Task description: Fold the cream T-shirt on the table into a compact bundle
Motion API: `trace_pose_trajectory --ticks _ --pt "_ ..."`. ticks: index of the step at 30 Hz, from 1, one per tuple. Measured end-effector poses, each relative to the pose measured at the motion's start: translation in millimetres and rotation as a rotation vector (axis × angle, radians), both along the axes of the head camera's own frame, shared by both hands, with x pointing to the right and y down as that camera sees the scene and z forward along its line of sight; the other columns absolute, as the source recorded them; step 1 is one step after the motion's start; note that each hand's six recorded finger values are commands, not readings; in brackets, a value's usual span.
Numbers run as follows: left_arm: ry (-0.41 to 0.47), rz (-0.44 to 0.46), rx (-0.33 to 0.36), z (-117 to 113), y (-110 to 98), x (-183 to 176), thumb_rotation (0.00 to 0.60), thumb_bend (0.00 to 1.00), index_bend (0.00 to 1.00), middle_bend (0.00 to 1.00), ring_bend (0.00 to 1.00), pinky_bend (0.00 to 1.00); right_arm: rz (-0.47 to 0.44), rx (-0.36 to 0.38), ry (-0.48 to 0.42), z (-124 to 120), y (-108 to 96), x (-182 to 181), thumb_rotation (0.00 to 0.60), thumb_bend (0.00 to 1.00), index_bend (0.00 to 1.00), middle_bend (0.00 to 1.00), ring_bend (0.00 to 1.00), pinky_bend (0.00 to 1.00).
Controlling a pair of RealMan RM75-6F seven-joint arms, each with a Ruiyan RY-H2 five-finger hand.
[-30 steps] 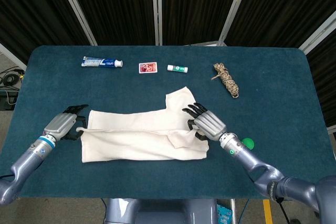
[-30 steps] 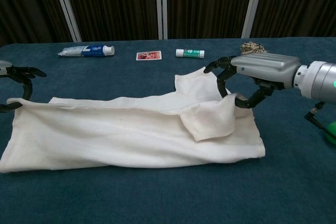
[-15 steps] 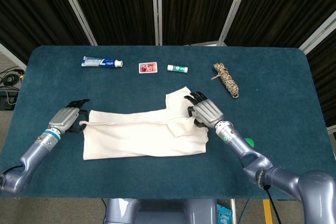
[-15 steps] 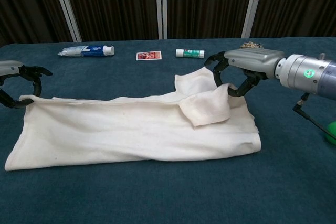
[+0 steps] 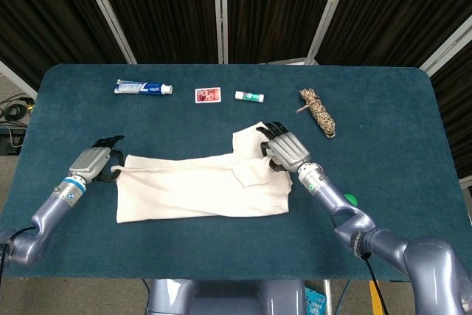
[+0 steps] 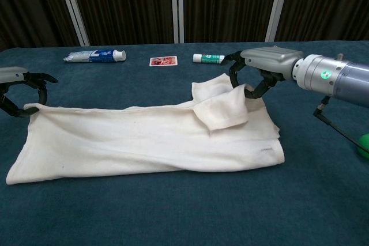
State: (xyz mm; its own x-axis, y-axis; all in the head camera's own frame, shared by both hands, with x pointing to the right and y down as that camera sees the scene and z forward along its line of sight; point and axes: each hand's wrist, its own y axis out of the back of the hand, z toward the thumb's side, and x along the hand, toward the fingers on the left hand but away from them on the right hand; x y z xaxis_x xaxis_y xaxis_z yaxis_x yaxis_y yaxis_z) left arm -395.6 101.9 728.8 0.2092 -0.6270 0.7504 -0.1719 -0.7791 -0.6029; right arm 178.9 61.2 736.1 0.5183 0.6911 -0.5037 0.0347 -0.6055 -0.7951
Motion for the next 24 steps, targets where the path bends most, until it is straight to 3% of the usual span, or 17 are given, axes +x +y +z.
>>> trace_pose_trajectory --ticks 15,24 --pt "-0.025 -0.003 0.018 12.6 -9.1 3.7 0.600 0.58 0.83 0.00 0.00 0.00 0.056 0.003 0.021 9.2 -15.3 7.1 0.600 0.42 0.73 0.10 0.00 0.00" --pt "-0.030 -0.007 0.014 20.2 -8.9 7.1 0.600 0.57 0.81 0.00 0.00 0.00 0.056 -0.007 0.036 16.0 -12.9 9.7 0.600 0.42 0.73 0.10 0.00 0.00"
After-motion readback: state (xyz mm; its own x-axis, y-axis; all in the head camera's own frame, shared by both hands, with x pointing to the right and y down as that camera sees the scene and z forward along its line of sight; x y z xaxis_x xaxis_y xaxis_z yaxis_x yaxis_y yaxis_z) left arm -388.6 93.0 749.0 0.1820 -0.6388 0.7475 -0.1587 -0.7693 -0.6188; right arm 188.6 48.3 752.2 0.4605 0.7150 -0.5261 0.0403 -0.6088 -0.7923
